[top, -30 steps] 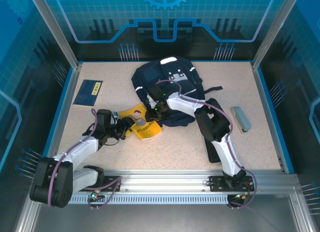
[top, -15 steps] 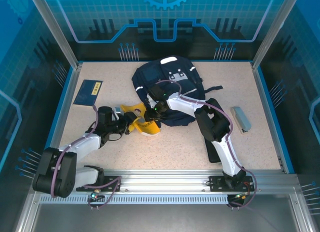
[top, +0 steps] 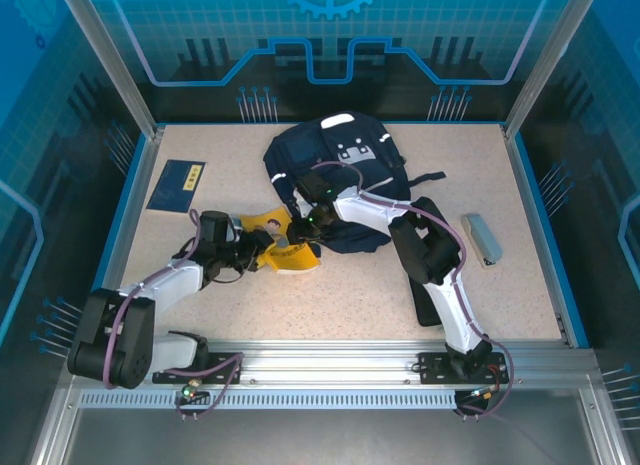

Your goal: Pack books, pencil case, and school supplies into a backpack

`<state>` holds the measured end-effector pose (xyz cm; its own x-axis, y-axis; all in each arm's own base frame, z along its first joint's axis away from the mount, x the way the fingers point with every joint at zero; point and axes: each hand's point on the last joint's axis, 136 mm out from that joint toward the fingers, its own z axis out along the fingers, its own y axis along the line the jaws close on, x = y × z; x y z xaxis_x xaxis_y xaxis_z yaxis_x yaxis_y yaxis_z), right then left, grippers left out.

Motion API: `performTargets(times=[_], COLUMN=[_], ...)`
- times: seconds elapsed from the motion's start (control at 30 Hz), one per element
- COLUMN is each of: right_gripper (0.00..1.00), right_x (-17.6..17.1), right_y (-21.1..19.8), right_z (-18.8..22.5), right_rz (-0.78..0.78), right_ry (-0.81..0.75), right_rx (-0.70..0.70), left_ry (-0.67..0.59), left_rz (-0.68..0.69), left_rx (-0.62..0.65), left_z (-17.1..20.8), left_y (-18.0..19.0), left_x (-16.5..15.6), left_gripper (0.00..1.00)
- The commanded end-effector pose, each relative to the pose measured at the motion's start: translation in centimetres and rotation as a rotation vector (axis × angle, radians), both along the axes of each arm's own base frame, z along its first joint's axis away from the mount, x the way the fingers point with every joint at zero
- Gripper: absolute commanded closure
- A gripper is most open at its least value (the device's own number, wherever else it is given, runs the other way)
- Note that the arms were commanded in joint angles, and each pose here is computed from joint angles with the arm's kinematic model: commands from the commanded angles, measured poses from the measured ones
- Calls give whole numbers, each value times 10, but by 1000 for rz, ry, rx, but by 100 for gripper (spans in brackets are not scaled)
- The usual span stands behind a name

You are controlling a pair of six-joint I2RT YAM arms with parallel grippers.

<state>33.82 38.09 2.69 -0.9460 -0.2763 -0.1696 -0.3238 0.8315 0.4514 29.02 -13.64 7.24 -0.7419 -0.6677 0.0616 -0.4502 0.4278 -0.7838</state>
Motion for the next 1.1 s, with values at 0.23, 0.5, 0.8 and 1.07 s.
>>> performTargets(times=[0.23,0.5,0.8,1.07], right_gripper=[37,20,8,4], right_x=[-33,-30,-21,8], right_y=[5,-17,-40,-47], right_z=[73,150,212,236], right_rz=[4,-143,-379,-509], right_ry=[-34,-106,-59,-71], right_rx=[117,378,733,934], left_ry=[-86,-312,-625,-671], left_rz=[-21,46,103,89], left_rx=[263,351,-1,-242], left_z=[42,133,244,271], left_y=[28,45,3,-30], left_x=[-2,9,56,86], left_gripper=[88,89,88,88])
